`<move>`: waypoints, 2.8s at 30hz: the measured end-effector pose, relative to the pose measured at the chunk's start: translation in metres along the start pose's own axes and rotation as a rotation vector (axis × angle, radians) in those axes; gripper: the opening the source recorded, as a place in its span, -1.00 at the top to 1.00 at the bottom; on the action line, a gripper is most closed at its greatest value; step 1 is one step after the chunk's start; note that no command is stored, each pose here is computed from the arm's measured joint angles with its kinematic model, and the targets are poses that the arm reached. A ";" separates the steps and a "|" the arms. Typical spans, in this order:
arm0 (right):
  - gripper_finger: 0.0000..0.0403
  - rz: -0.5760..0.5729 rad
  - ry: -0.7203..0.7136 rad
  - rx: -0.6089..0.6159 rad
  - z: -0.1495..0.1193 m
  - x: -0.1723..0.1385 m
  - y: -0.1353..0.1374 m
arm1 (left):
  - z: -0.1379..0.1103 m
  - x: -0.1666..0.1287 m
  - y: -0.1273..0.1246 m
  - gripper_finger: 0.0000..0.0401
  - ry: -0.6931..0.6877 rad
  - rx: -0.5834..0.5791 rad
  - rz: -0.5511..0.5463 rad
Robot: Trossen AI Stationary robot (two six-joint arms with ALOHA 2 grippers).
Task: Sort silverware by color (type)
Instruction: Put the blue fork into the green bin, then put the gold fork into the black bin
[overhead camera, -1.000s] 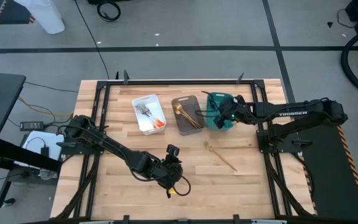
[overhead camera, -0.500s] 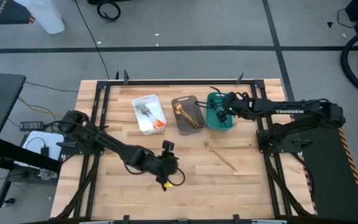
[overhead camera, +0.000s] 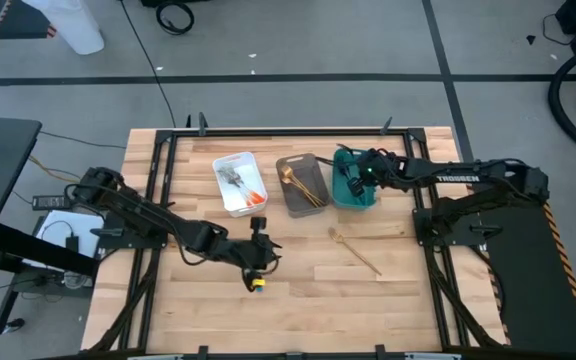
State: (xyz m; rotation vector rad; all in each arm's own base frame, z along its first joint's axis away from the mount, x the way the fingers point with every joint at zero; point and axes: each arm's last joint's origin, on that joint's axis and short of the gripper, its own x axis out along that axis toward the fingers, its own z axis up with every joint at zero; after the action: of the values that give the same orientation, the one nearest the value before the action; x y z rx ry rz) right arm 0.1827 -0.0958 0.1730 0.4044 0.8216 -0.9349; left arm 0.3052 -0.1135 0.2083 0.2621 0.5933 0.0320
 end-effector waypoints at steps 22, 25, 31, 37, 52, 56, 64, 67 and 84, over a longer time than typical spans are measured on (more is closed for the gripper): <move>0.92 0.071 0.084 0.200 -0.003 0.003 -0.001 | 0.009 -0.017 0.010 0.41 -0.053 -0.099 0.025; 0.92 0.093 0.100 0.212 -0.004 0.003 0.001 | 0.008 -0.017 0.010 0.41 -0.049 -0.097 0.026; 0.92 0.129 0.121 0.231 -0.006 0.001 0.005 | 0.008 -0.017 0.010 0.41 -0.048 -0.096 0.026; 0.92 0.104 0.171 0.231 -0.013 -0.001 0.007 | 0.006 -0.017 0.009 0.41 -0.029 -0.086 0.025; 0.69 0.023 0.143 0.201 -0.014 -0.001 0.004 | 0.004 -0.017 0.009 0.41 -0.013 -0.087 0.025; 0.60 0.023 0.143 0.189 -0.014 -0.001 0.004 | 0.004 -0.017 0.009 0.41 -0.014 -0.101 0.025; 0.56 0.090 0.139 0.150 -0.003 -0.006 0.008 | 0.002 -0.017 0.010 0.41 0.009 -0.101 0.028; 0.57 0.118 0.119 0.140 0.005 -0.010 0.012 | 0.001 -0.017 0.010 0.41 0.015 -0.101 0.028; 0.57 0.337 -0.122 -0.207 0.017 -0.059 0.074 | -0.001 -0.017 0.010 0.41 0.035 -0.092 0.029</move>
State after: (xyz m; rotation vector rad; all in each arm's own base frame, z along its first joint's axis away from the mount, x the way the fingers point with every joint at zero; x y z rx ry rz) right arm 0.2325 -0.0332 0.2272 0.2905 0.7036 -0.5499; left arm 0.2915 -0.1058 0.2192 0.1809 0.6207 0.0918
